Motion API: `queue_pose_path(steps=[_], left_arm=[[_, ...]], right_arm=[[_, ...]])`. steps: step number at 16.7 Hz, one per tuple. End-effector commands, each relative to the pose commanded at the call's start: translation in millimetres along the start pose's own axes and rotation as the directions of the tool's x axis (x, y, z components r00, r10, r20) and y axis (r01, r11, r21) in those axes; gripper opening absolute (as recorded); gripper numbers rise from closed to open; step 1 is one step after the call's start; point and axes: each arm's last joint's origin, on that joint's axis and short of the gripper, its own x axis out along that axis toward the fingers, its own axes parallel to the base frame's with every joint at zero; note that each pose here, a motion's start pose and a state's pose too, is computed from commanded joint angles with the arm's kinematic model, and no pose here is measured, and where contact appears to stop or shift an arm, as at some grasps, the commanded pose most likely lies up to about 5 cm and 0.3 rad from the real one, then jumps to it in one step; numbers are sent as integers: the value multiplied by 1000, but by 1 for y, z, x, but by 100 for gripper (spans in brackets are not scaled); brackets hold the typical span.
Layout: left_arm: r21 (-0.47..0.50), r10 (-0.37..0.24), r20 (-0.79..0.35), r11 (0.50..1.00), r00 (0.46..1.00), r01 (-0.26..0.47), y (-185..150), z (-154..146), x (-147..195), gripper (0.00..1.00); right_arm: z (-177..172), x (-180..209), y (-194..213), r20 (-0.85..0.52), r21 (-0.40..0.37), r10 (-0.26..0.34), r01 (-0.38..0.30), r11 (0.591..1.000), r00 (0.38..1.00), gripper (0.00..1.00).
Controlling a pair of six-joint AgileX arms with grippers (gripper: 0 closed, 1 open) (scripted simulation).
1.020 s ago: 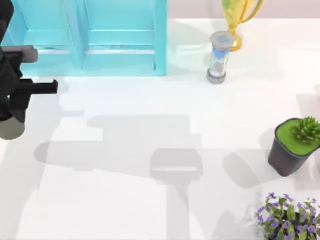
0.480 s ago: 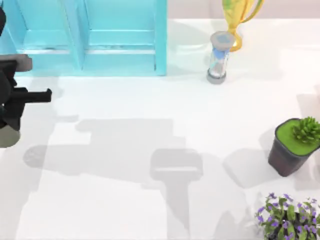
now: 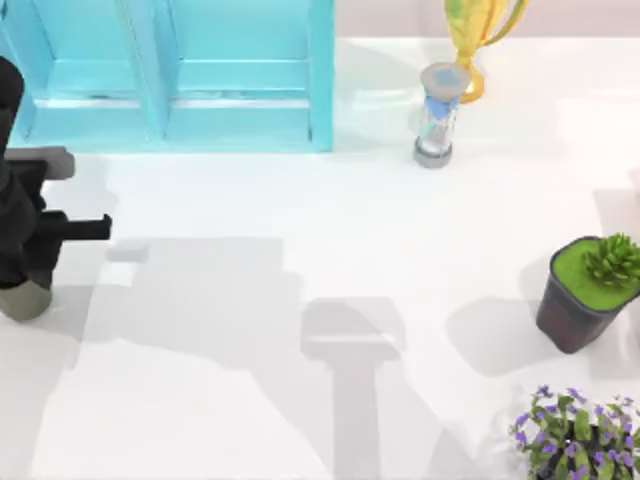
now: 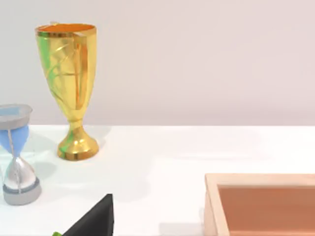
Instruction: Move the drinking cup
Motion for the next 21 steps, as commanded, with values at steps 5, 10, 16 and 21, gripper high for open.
queue_pose_path(steps=[5, 10, 16, 21], left_arm=[[0, 0, 0, 1000, 1000, 0, 0, 0, 0, 23], [0, 0, 0, 1000, 1000, 0, 0, 0, 0, 60], [0, 0, 0, 1000, 1000, 0, 0, 0, 0, 100], [0, 0, 0, 1000, 1000, 0, 0, 0, 0, 100]], right_arm=[[0, 0, 0, 0, 0, 0, 0, 1000, 1000, 100], [0, 0, 0, 0, 0, 0, 0, 1000, 1000, 100], [0, 0, 0, 0, 0, 0, 0, 1000, 1000, 100], [0, 0, 0, 0, 0, 0, 0, 1000, 1000, 100]])
